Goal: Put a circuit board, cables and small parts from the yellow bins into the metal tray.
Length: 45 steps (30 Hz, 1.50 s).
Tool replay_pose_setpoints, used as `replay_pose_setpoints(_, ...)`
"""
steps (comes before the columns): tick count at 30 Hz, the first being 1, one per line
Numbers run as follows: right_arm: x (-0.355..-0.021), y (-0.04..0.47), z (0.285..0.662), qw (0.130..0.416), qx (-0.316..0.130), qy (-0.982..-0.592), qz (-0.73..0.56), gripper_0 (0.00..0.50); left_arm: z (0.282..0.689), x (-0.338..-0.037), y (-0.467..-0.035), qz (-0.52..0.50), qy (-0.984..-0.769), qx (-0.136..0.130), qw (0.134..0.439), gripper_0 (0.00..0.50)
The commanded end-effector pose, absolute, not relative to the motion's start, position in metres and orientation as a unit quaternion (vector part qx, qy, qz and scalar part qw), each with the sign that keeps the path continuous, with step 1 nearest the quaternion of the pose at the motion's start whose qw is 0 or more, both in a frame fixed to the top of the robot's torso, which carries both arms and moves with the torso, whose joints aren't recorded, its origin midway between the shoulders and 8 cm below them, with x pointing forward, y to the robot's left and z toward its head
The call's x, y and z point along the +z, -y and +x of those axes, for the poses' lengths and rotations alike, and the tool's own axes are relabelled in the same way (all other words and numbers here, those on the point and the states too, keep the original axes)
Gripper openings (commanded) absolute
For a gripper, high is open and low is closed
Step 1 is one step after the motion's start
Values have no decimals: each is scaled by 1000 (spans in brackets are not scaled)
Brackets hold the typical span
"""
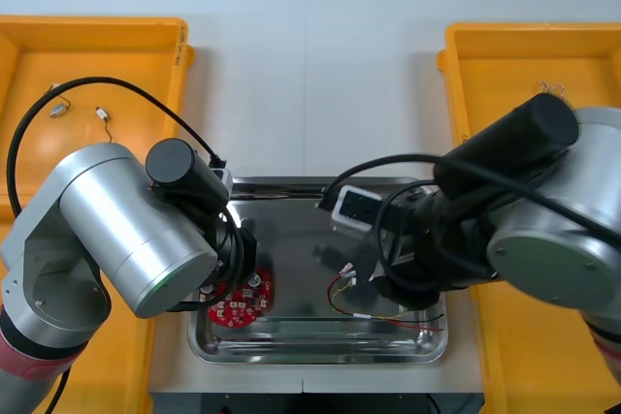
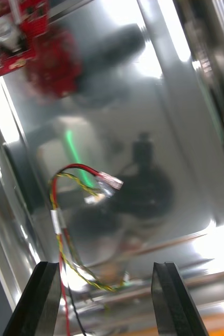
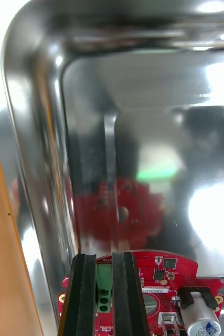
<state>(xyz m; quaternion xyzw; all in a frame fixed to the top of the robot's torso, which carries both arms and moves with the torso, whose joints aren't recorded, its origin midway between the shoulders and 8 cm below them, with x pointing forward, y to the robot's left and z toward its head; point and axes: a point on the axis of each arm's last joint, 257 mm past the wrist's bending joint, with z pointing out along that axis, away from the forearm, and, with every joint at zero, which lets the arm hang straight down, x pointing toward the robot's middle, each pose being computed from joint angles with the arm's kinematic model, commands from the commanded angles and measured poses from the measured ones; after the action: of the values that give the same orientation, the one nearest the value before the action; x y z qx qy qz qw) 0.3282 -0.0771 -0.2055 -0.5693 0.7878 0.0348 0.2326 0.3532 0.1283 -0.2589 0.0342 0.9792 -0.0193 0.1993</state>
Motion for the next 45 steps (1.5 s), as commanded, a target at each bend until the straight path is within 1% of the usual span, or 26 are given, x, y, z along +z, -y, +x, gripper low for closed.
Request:
replay_pose_setpoints(1,-165,108,353,276,18,-795,-540,500,343,-267,-113,20,-981,-29,191,0)
replay_pose_setpoints(3,-161,115,356,280,17,-799,-532,500,344,-268,-112,19,-981,-31,192,0)
replay_pose_setpoints(7,-135,141,371,303,10,-808,-505,500,351,-272,-102,16,-979,-42,200,0)
replay_pose_setpoints(12,-95,167,390,346,3,-814,-466,500,358,-277,-97,10,-977,-47,209,0)
replay_pose_setpoints(15,-81,187,401,357,0,-825,-438,500,360,-279,-94,11,-976,-50,210,0)
replay_pose_setpoints(19,-60,215,418,377,-19,-838,-394,500,357,-281,-91,13,-977,-51,208,1)
replay_pose_setpoints(24,-42,244,439,393,-34,-855,-337,500,354,-284,-90,12,-977,-48,207,0)
replay_pose_setpoints(28,-32,267,459,396,-34,-871,-290,500,354,-284,-88,11,-977,-50,207,5)
replay_pose_setpoints(30,-28,277,469,395,-30,-878,-269,500,354,-284,-89,11,-977,-49,207,84)
replay_pose_setpoints(31,-25,284,475,393,-28,-883,-256,500,353,-284,-88,10,-977,-51,206,149)
replay_pose_setpoints(32,-23,289,481,392,-26,-886,-245,500,354,-284,-88,9,-977,-51,207,242)
replay_pose_setpoints(33,-23,291,484,390,-26,-889,-240,500,353,-285,-87,10,-977,-52,206,301)
replay_pose_setpoints(34,-23,298,489,386,-25,-893,-228,500,353,-285,-87,10,-977,-51,207,487)
replay_pose_setpoints(35,-23,302,492,384,-25,-896,-221,500,352,-285,-87,10,-977,-51,206,500)
replay_pose_setpoints(40,-39,329,502,357,-34,-916,-179,500,353,-285,-84,7,-976,-56,209,500)
replay_pose_setpoints(45,-49,344,509,336,-33,-928,-158,500,353,-285,-83,4,-976,-59,210,500)
